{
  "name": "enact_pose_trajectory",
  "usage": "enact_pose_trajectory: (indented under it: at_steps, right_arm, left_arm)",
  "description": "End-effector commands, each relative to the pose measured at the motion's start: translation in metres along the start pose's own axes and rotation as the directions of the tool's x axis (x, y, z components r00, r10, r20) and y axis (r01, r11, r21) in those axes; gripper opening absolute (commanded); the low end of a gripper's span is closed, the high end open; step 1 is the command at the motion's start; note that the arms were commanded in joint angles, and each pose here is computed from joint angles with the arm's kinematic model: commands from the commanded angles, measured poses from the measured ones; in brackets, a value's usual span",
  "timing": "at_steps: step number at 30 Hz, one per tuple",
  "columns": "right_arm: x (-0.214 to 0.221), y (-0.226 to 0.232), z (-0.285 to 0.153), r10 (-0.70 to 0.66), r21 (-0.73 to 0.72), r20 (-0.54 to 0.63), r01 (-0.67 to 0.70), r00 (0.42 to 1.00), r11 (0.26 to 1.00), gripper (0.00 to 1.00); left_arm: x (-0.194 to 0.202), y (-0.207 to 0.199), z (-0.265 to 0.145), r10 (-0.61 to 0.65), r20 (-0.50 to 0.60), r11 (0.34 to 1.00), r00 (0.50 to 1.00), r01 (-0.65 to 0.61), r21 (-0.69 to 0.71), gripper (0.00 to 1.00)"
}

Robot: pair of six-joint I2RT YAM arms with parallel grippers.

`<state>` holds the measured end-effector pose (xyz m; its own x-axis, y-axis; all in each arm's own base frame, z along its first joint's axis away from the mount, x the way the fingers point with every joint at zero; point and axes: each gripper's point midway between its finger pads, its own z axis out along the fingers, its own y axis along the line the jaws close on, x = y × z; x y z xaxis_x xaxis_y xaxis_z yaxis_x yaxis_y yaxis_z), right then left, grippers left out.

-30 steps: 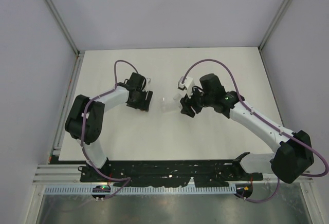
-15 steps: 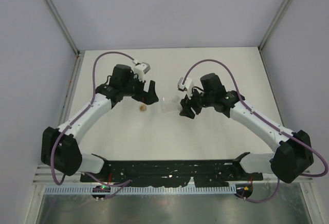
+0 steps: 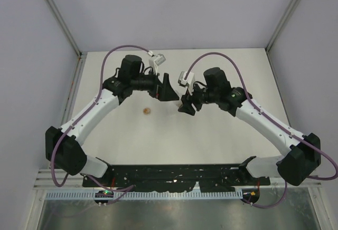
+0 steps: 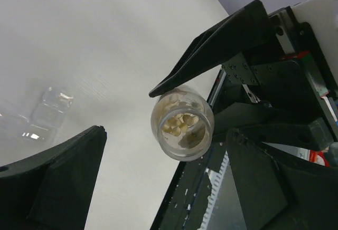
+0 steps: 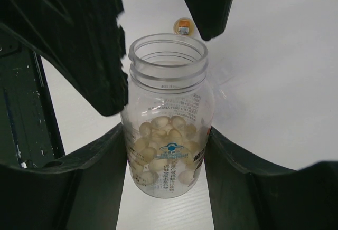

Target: Sort the pills into containers

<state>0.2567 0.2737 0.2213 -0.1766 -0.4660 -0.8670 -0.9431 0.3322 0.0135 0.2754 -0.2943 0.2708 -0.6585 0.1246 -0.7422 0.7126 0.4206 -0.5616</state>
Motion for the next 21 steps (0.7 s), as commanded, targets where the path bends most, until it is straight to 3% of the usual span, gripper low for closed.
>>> enact_pose_trajectory:
  at_steps: [1, 5, 10, 13, 15, 17, 21]
  right_arm:
    - [-0.028, 0.002, -0.004, -0.031, 0.000, 0.062, 0.032, 0.998, 1.000, 0.08]
    - [-0.029, 0.004, -0.004, -0.036, 0.004, 0.063, 0.036, 0.997, 0.999, 0.08]
    - [-0.034, 0.004, -0.006, -0.043, 0.014, 0.080, 0.042, 0.996, 0.999, 0.08]
    - [-0.034, 0.003, -0.007, -0.047, 0.024, 0.082, 0.045, 0.996, 0.999, 0.10]
    - [-0.037, 0.002, -0.010, -0.058, 0.040, 0.091, 0.054, 0.994, 0.998, 0.13]
    - [-0.039, 0.000, -0.012, -0.065, 0.061, 0.099, 0.059, 0.993, 0.996, 0.17]
    - [-0.048, -0.004, -0.021, -0.082, 0.103, 0.124, 0.069, 0.989, 0.992, 0.31]
  left_arm:
    - [-0.007, -0.023, 0.009, -0.061, -0.018, 0.993, 0.998, 0.062, 0.098, 0.99]
    - [-0.003, -0.026, 0.017, -0.070, -0.040, 0.992, 0.997, 0.074, 0.102, 0.92]
    - [0.002, -0.029, 0.024, -0.103, -0.069, 0.985, 0.992, 0.111, 0.134, 0.67]
    - [0.004, -0.031, 0.026, -0.110, -0.081, 0.979, 0.991, 0.122, 0.164, 0.44]
    - [0.006, -0.034, 0.026, -0.108, -0.087, 0.975, 0.990, 0.123, 0.184, 0.18]
    - [0.007, -0.036, 0.025, -0.106, -0.088, 0.973, 0.990, 0.122, 0.197, 0.00]
    - [0.008, -0.044, 0.021, -0.113, -0.078, 0.960, 0.991, 0.129, 0.247, 0.00]
